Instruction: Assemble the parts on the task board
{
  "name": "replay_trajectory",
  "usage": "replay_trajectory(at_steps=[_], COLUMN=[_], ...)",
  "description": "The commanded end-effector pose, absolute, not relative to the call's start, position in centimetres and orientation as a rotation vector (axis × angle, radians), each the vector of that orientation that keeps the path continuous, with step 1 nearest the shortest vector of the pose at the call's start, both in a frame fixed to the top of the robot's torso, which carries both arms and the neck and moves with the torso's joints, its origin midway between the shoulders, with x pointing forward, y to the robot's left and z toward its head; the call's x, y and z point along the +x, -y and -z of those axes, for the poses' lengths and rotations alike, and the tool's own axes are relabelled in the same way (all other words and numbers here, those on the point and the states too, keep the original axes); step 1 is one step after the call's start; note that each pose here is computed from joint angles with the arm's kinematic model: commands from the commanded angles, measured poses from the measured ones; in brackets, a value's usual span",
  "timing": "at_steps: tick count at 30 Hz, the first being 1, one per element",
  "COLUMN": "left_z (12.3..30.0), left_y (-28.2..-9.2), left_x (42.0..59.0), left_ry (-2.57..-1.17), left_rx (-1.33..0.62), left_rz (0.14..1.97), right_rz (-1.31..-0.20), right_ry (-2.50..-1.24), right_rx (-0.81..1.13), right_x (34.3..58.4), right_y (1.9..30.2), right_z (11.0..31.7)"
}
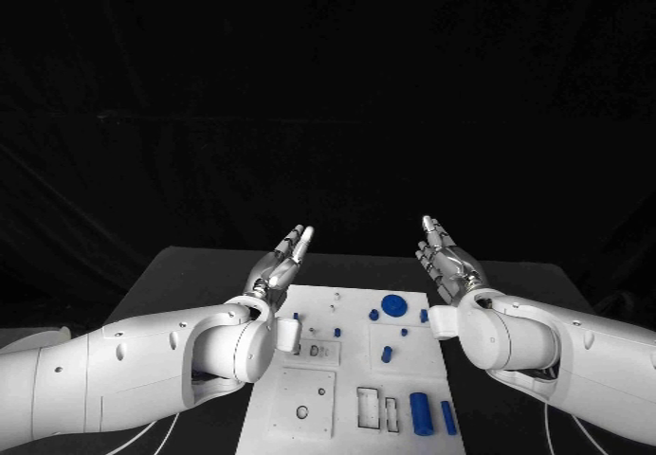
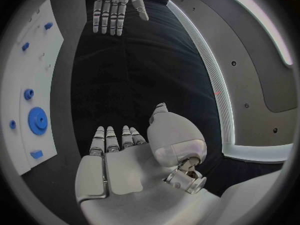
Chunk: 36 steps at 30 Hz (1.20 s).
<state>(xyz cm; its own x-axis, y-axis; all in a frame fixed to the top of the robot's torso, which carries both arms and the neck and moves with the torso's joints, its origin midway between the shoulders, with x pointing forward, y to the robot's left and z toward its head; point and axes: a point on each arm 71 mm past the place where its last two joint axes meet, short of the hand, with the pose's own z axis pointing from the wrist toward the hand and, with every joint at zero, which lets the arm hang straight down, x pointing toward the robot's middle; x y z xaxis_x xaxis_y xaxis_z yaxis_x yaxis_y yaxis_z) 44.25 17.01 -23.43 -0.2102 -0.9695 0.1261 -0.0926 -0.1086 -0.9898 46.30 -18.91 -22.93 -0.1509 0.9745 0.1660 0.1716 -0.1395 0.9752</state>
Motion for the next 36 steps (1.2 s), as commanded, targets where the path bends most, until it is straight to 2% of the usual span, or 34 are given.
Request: replay_trajectory(at_steps=[1,6,12,13,21,26,34,36], left_z=[23.0,23.0,23.0,22.6,22.5,22.4,22.0,21.8], left_y=[-16.3,-16.3,-16.3,-18.3,-18.5,-18.9,-20.0,-20.3], left_x=[44.0,44.0,44.0,44.1,44.1,43.9,43.5,43.3], left_ry=[-1.351,-1.352,-1.352,-1.286,-1.278,-1.277,-1.272,-1.273], left_rx=[-1.287,-1.288,-1.288,-1.188,-1.177,-1.179,-1.143,-1.122], left_rz=[1.582,1.589,1.589,1.632,1.64,1.635,1.618,1.614], right_rz=[-1.576,-1.662,-1.698,-1.61,-1.536,-1.436,-1.148,-1.032], right_ry=[-1.5,-1.55,-1.57,-1.552,-1.613,-1.664,-1.833,-1.884], right_rx=[1.5,1.548,1.566,1.461,1.217,0.957,0.453,0.289], right_x=[45.9,45.7,45.6,46.1,46.5,47.1,48.2,48.4], right_y=[17.7,17.3,17.2,19.6,20.3,20.5,20.5,20.2], right_z=[23.2,23.1,23.0,22.9,22.1,21.2,19.0,18.2])
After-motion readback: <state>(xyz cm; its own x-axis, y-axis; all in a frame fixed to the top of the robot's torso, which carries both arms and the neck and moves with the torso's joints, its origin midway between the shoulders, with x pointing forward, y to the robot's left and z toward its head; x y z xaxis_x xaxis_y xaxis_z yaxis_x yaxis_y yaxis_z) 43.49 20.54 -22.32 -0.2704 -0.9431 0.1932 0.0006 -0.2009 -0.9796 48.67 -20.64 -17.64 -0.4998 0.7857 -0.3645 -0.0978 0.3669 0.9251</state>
